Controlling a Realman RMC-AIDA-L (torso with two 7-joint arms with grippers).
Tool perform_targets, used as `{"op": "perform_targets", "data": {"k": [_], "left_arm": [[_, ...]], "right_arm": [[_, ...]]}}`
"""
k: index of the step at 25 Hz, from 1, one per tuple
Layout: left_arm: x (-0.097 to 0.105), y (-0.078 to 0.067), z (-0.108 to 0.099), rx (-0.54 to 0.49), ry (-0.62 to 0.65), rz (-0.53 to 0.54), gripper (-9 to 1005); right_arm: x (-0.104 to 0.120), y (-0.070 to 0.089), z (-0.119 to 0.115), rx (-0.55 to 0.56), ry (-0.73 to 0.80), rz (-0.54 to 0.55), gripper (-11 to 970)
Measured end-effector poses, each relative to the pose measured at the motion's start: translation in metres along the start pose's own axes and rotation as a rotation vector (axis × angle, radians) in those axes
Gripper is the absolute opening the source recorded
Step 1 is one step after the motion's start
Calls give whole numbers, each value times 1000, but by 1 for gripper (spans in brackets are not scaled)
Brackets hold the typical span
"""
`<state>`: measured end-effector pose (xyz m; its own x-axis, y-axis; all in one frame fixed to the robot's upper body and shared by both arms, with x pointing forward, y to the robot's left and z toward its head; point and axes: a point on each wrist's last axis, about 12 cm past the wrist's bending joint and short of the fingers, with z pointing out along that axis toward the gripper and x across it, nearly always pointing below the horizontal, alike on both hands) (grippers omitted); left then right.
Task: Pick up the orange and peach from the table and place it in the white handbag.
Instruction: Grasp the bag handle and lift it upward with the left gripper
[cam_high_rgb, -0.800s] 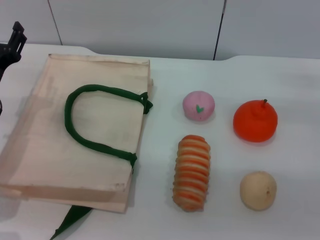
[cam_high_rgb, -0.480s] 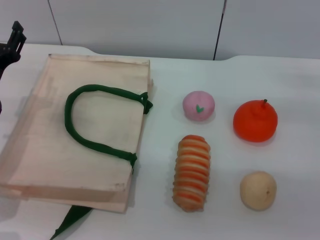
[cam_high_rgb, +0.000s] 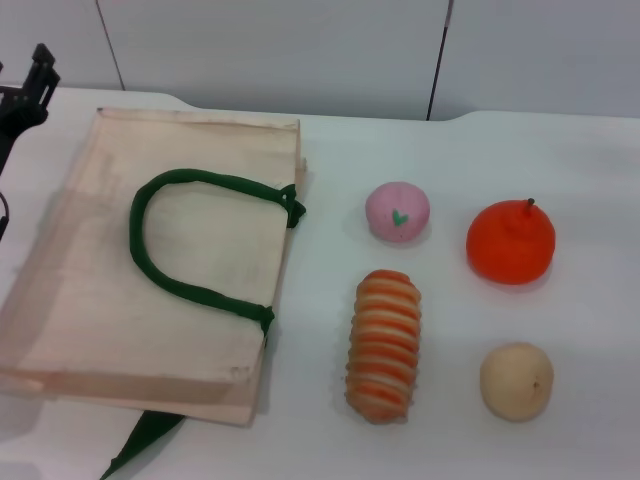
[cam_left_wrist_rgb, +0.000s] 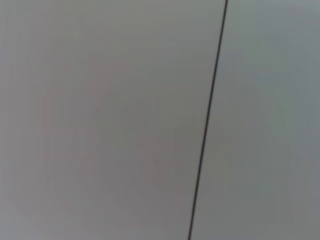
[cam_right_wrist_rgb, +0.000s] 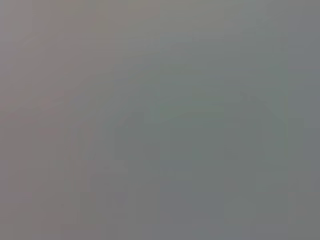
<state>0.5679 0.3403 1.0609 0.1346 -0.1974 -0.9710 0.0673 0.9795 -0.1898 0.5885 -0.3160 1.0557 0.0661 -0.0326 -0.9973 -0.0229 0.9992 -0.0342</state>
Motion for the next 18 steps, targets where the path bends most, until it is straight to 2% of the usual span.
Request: {"op": "perform_targets", "data": {"k": [7,18], "left_arm": [[6,-9,9,67,84,-34,697],[-6,-5,18,241,223,-130,696]], "right_arm": [[-1,0,0,-66,13,42,877],[-19,3,-4,-493,43,17,878]]}}
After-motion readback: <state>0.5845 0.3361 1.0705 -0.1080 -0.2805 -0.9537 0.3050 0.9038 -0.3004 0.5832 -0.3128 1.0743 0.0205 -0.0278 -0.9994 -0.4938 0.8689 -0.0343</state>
